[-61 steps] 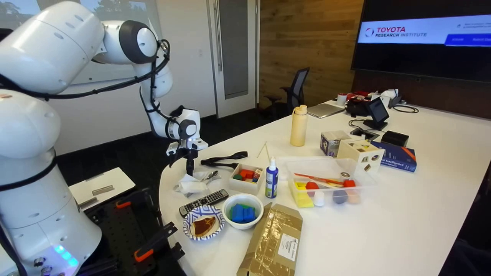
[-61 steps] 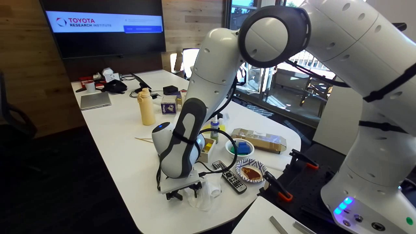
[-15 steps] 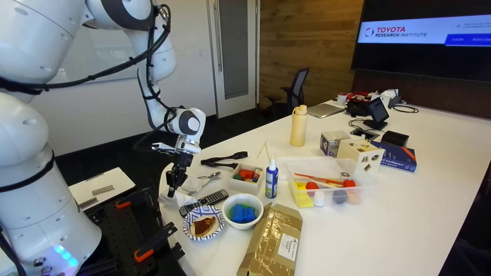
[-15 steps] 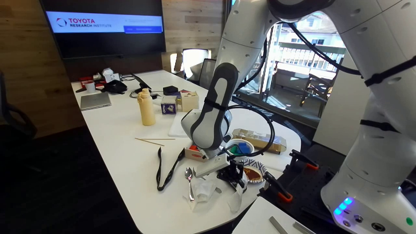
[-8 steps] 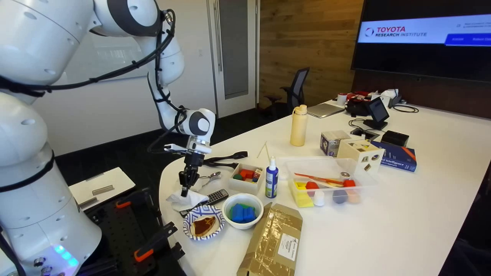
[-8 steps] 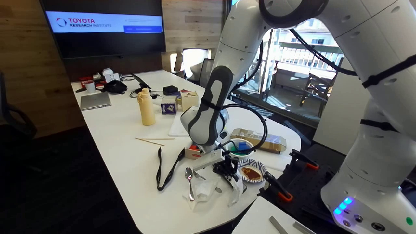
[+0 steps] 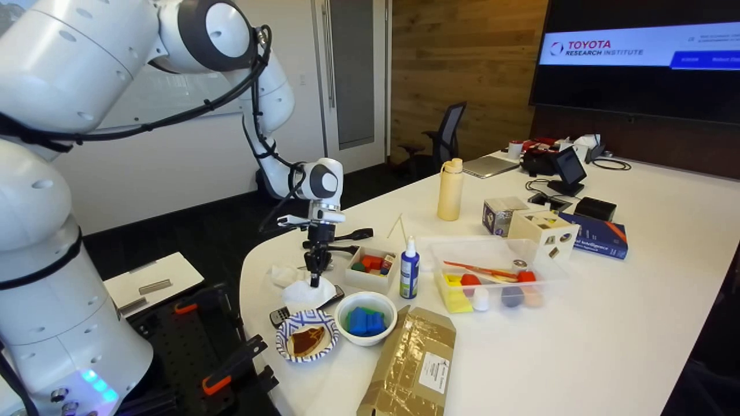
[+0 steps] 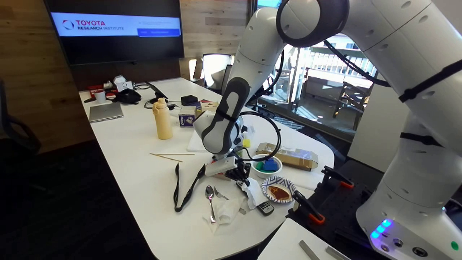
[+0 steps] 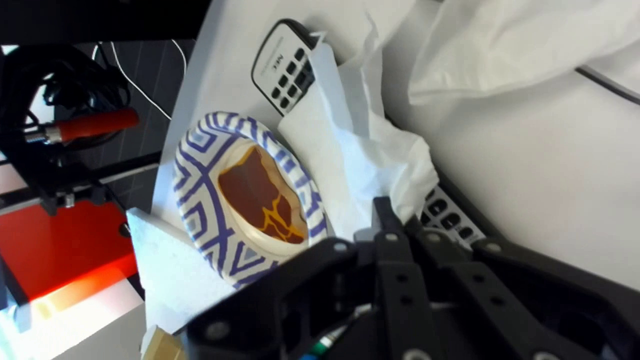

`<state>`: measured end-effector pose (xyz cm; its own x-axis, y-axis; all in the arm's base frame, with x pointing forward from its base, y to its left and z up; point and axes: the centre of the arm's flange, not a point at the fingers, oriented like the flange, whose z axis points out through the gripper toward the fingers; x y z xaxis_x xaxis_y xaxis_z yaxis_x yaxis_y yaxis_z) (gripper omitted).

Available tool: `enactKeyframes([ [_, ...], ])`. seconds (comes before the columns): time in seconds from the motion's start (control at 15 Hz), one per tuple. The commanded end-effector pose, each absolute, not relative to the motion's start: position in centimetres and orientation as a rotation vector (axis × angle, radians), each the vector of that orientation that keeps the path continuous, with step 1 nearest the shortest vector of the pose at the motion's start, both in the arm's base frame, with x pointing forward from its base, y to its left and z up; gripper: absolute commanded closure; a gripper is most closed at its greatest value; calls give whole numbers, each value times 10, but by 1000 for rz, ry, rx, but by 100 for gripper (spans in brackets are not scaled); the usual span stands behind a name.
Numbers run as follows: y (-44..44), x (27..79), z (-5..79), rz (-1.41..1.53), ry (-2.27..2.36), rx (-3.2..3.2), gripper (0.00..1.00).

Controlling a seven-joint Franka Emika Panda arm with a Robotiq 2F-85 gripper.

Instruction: Use the white napkin to wipe the grey remote control.

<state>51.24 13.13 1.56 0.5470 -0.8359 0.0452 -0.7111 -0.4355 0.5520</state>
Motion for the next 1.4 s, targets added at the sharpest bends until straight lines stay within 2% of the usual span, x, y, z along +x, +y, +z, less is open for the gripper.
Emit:
enactKeyframes([
  [0.0,132,542,10,-258,-1237,2305,100],
  [0.73,138,576,28,-102,-1253,2372,100],
  [1.07,157,553,38,-170,-1224,2393,100],
  [1.33,166,511,32,-252,-1226,2375,100],
])
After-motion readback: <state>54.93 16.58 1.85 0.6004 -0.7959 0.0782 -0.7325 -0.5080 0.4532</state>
